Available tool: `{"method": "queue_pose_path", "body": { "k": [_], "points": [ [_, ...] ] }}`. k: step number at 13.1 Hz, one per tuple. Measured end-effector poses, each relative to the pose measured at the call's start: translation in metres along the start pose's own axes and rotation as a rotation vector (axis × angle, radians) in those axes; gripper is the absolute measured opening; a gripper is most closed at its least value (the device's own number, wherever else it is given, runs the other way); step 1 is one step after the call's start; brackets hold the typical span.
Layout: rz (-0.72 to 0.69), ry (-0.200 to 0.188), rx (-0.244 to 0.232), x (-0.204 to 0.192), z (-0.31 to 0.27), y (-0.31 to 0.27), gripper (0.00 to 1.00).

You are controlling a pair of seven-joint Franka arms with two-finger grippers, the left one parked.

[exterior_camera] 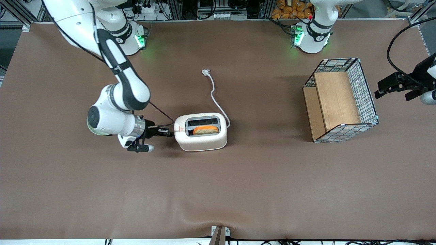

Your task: Press toaster button with right arm

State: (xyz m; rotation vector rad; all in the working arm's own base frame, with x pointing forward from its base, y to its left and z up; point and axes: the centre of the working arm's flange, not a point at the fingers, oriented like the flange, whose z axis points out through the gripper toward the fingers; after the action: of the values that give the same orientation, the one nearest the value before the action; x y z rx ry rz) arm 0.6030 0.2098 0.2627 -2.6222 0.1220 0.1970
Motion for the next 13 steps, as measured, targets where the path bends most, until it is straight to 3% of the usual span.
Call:
{"method": "queue_pose_path", "body": {
  "k": [2, 7, 8, 9, 11, 13],
  "points": [
    [0.004, -0.026, 0.025, 0.011, -0.023, 0.005, 0.26],
    [-0.012, -0.017, 0.056, 0.031, -0.067, 0.001, 0.81],
    [-0.04, -0.008, 0.035, 0.035, -0.08, -0.001, 0.89],
    [-0.089, 0.003, -0.022, 0.04, -0.094, -0.003, 0.99],
    [-0.177, 0.027, -0.148, 0.05, -0.131, -0.008, 1.0],
    [-0.198, 0.028, -0.19, 0.056, -0.168, -0.008, 1.0]
  ]
}}
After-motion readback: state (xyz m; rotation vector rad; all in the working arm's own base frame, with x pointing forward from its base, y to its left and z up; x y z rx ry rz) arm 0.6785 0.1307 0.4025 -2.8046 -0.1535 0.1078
